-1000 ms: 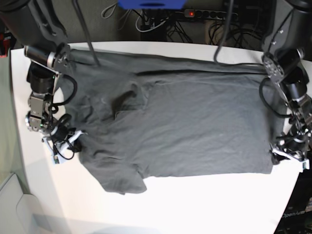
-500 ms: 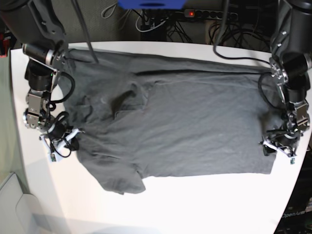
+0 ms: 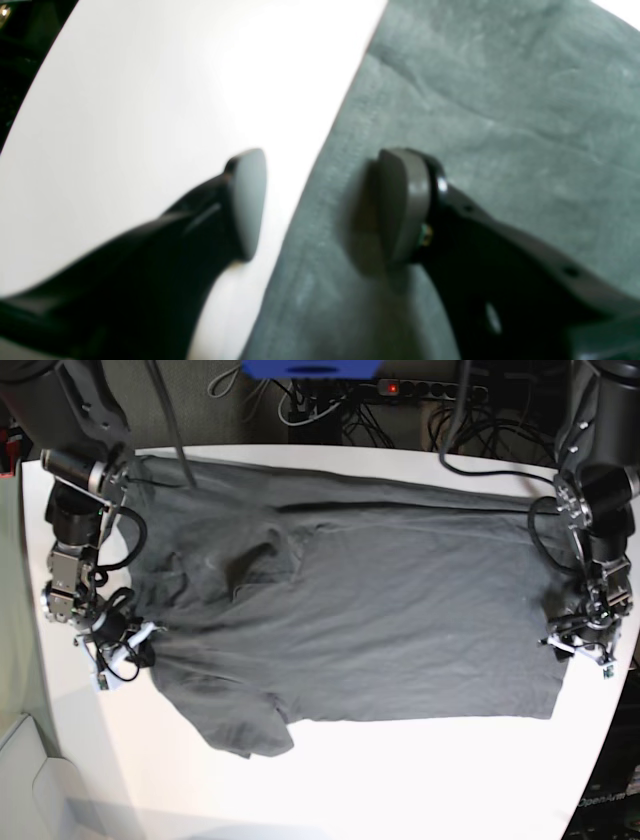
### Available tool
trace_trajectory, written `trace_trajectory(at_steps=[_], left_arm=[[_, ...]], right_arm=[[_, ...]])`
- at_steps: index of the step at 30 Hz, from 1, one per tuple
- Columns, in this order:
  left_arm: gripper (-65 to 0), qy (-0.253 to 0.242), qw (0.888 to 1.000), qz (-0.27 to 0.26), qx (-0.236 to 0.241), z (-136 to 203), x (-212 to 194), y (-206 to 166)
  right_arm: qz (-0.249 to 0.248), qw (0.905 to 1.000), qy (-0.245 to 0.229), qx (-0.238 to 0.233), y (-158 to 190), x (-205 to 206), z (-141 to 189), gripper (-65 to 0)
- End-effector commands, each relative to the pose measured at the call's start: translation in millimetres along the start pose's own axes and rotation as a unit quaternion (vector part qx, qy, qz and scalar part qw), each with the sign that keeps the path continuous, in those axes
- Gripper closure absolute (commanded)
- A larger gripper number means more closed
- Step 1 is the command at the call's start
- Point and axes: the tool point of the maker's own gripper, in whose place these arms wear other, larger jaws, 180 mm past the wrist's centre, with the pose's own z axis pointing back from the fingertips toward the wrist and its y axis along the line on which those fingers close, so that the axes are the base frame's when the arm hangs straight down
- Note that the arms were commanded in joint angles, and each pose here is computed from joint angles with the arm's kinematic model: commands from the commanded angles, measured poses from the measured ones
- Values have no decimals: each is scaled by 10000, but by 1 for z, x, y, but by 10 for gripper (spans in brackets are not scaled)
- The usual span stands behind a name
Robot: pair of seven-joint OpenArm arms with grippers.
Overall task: Layout the t-shirt on the table in an organized manner, then fold the t-shirt properly
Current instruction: 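Grasp the shirt's side edges with both grippers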
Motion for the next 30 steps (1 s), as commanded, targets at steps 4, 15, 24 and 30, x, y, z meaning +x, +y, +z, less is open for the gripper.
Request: trace_trajectory(at_steps=[4,15,24,30], left_arm=[[-346,-130,9999,5,-114,-3,13,-13],[-281,227,9996,-24,-166,-1,-31,-19],[-42,167,9998,-36,-142,0,-27,-17],[-15,151,9998,0,-149,0,-26,-17]], right_arm=[[149,9992,355,-146,-11,-12,5,0],[175,9989,382,-215,-20,-13,9,0],[166,9990,378,-194,-17,-13,8,0],[146,9991,364,-187,-16,-13,7,0]])
